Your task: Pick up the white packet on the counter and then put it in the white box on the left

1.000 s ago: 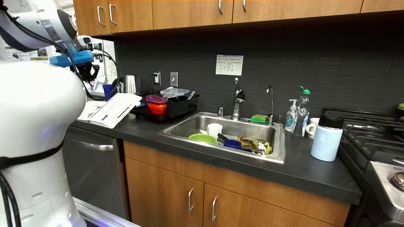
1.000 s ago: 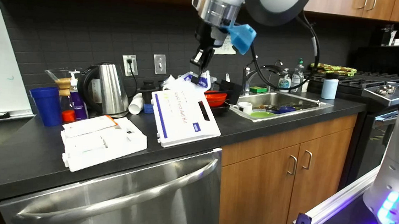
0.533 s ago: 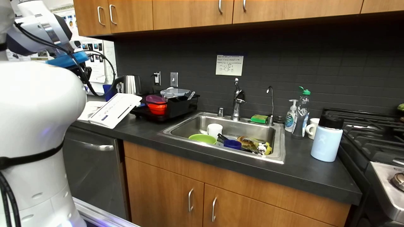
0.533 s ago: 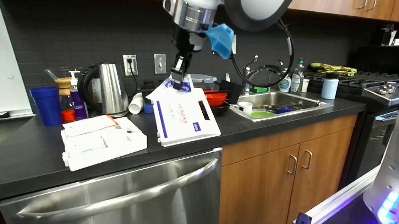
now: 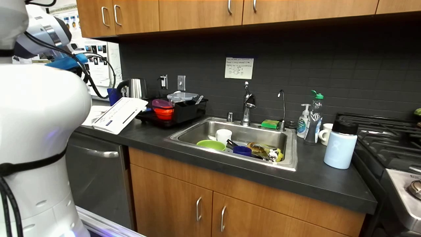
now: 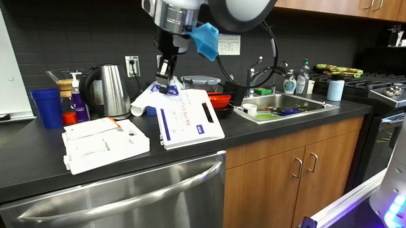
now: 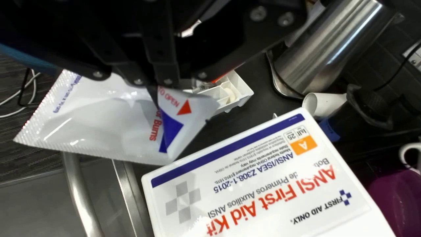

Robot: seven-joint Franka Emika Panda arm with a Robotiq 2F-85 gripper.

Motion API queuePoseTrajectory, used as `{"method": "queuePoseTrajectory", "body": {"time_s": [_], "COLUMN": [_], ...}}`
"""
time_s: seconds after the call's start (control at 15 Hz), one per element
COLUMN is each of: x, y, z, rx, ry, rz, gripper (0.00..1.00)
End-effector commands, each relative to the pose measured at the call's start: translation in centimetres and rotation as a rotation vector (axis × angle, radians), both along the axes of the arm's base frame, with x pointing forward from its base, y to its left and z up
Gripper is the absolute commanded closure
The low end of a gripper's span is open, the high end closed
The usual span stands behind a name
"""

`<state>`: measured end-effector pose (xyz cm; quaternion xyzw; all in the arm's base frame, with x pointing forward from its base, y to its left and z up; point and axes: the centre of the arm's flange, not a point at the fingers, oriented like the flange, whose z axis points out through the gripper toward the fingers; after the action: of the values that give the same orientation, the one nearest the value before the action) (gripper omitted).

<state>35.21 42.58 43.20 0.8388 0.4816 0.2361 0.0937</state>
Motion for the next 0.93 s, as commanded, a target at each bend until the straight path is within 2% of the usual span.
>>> {"method": "queuePoseTrajectory", "body": {"time_s": [0.0, 0.53, 0.87], "x": [0.1, -1.0, -1.4], "y": [3.1, 7.3, 10.5], "z": [-0.3, -2.0, -2.4], "rx": [-0.032, -0.073, -0.026], "ry": [0.003, 0.069, 0.098], "rz": [0.028, 0.073, 0.076], "gripper": [0.99, 0.99, 0.99]}}
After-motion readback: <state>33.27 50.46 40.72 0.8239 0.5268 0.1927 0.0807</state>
